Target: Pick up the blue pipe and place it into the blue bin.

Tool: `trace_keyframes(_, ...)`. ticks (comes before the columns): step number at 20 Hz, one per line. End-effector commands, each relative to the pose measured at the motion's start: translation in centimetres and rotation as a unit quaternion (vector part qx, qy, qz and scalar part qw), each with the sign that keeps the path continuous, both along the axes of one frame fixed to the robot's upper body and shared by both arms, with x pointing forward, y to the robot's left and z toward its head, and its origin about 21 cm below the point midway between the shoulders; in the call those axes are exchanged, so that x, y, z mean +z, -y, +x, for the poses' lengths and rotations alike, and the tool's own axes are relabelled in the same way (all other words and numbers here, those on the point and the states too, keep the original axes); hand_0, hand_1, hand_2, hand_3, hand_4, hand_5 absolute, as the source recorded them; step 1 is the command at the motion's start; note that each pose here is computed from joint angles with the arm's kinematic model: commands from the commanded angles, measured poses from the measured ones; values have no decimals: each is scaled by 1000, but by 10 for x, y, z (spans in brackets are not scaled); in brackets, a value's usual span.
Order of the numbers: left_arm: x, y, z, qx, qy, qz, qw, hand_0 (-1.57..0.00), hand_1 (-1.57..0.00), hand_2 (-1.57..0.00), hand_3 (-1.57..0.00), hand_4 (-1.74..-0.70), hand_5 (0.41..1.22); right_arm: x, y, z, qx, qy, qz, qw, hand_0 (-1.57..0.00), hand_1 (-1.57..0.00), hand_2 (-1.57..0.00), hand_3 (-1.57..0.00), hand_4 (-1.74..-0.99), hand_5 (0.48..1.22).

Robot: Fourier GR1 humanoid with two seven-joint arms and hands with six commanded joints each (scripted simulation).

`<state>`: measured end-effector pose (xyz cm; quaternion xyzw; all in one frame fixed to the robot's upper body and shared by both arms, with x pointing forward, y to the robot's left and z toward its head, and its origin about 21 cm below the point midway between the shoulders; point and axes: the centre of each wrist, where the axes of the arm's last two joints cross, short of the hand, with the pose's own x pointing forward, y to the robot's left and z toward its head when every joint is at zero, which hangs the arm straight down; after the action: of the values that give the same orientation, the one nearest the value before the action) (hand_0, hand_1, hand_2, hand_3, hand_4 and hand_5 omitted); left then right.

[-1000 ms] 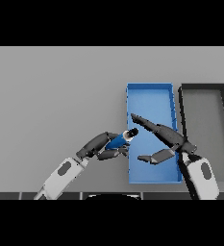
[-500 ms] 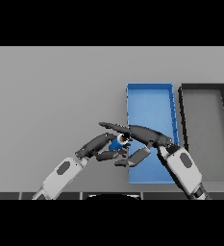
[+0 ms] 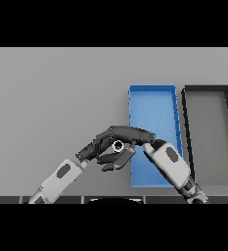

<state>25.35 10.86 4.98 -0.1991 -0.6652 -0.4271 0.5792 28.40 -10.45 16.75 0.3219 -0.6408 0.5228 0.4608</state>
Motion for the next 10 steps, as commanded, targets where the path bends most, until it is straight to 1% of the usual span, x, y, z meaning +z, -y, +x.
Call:
trace_keyframes(1, -1, 0, -1, 4, 6, -23, 1000, -776, -706, -686, -583, -1533, 1221, 4, -2, 3, 5, -3, -1, 1000, -888, -873, -905, -768, -1486, 550)
trace_keyframes(2, -1, 2, -1, 6, 15, -40, 999, -935, -879, -863, -781, -1574, 1221, -1, -5, 3, 18, -19, -7, 1000, -1025, -1013, -1038, -868, -1530, 606)
trace_keyframes(3, 0, -2, 0, 13, 12, -56, 998, -1063, -1017, -969, -939, -1607, 1221, -2, -4, 3, 26, -33, -7, 999, -1134, -1124, -1145, -957, -1562, 666)
trace_keyframes(4, -1, 0, 0, 11, 11, -69, 997, -1164, -1128, -1051, -1065, -1634, 1221, -4, -9, 2, 30, -47, -9, 998, -1221, -1214, -1230, -1080, -1526, 728)
trace_keyframes(5, -3, 1, -2, 15, 2, -84, 996, -1246, -1217, -1115, -1166, -1655, 1221, -6, -7, 3, 34, -59, 4, 998, -1291, -1285, -1298, -1178, -1495, 826)
trace_keyframes(6, -3, 5, -3, 16, 2, -98, 995, -1311, -1287, -1186, -1247, -1673, 1221, -7, -9, 3, 33, -65, 15, 997, -1347, -1342, -1353, -1257, -1469, 905)
trace_keyframes(7, -2, 4, -4, 19, -5, -108, 994, -1363, -1344, -1254, -1312, -1686, 1221, -8, -9, 2, 36, -56, 27, 997, -1392, -1388, -1396, -1320, -1452, 968)
trace_keyframes(8, -1, -1, -1, 18, -2, -109, 994, -1404, -1390, -1310, -1364, -1697, 1221, -8, -8, -1, 35, -27, 31, 999, -1428, -1425, -1431, -1370, -1441, 1019)
trace_keyframes(9, -4, 2, -2, 19, -4, -106, 994, -1438, -1426, -1348, -1405, -1706, 1221, -8, -6, -2, 35, -9, 22, 999, -1456, -1454, -1459, -1410, -1447, 1059)
trace_keyframes(10, -3, 3, 1, 18, -5, -109, 994, -1464, -1455, -1372, -1438, -1713, 1221, -5, -7, -2, 34, -4, 13, 999, -1479, -1477, -1482, -1442, -1457, 1092)
